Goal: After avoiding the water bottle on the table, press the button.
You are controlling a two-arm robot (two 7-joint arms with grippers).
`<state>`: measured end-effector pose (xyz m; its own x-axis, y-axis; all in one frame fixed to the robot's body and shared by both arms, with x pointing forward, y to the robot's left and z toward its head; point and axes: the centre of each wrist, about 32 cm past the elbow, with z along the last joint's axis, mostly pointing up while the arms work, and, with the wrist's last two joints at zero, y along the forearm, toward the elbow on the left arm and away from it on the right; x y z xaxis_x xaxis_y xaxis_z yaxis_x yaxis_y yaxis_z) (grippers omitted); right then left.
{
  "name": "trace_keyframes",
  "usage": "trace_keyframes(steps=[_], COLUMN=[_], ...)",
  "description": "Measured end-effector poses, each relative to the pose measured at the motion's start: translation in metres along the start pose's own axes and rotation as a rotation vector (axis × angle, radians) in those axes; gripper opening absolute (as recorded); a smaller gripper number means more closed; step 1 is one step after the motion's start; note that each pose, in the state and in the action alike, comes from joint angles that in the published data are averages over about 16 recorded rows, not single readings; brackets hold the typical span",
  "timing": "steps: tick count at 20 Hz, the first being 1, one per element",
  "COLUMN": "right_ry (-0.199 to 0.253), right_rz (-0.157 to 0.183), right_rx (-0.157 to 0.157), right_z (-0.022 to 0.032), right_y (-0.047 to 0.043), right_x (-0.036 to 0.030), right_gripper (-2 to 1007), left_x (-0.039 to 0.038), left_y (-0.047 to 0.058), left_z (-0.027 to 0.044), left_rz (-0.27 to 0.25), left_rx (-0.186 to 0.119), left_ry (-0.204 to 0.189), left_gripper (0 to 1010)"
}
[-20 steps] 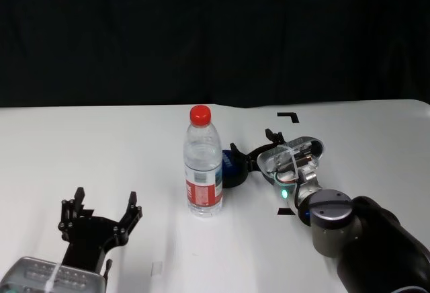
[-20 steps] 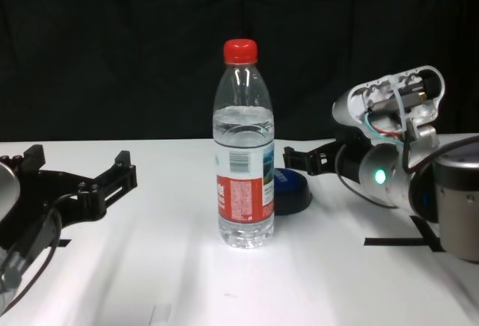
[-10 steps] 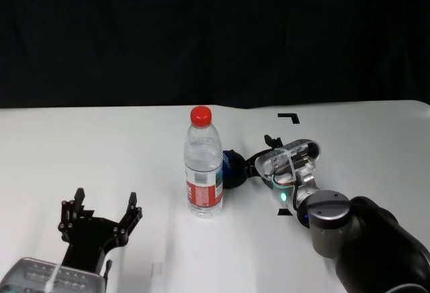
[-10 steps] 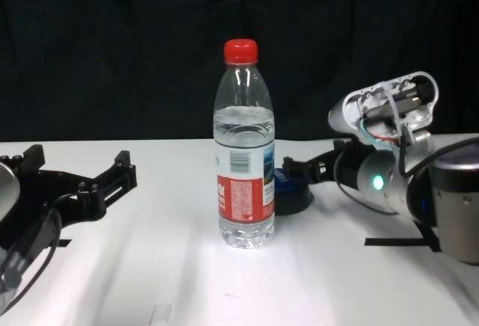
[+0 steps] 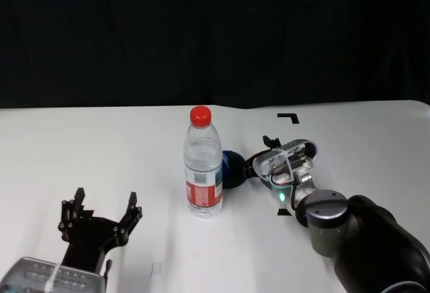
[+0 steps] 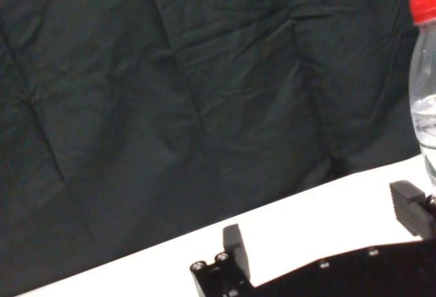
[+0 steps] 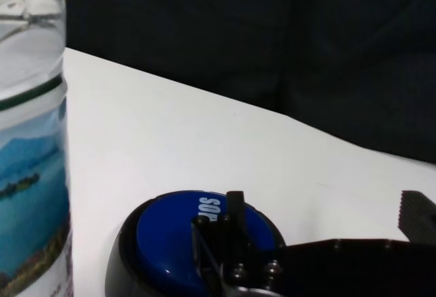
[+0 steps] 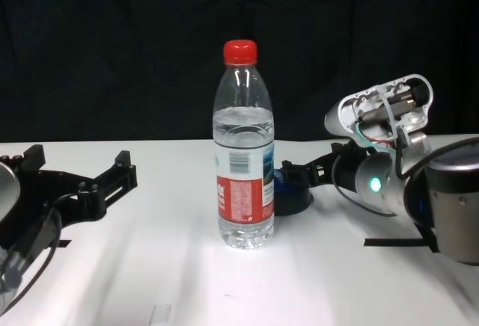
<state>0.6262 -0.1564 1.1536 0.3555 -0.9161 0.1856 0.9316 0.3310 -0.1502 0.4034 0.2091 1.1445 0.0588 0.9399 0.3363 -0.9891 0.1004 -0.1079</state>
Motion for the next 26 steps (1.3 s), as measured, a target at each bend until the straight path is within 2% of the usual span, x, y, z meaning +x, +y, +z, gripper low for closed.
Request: trace_keyframes(steps=[6,15,20,26], right_ry=[0.009,0.032,0.041,0.051], right_rz=[-0.011,-0.045,-0.061,-0.072], right_rx=[0.018,0.082,0.114,0.136], right_z=[0.0021,0.0093,0.0130,0.0150], right_y=[-0.0012,-0.0082,-0.0156,-0.0290], right_x=[0.0007,0.0030,0.0036,0.0031], right_gripper=[1003,1003,1003,1003], left_x=[0.0000,0.0000,0.0000,0.0000], left_y=[0.000,0.000,0.000,0.000], left_z=[0.0000,0.0000,0.0000,0.0000], left_rz=[0.000,0.000,0.000,0.000], left_rx=[0.000,0.000,0.000,0.000], left_ry=[0.000,0.000,0.000,0.000], left_gripper=[1010,1010,1010,1010])
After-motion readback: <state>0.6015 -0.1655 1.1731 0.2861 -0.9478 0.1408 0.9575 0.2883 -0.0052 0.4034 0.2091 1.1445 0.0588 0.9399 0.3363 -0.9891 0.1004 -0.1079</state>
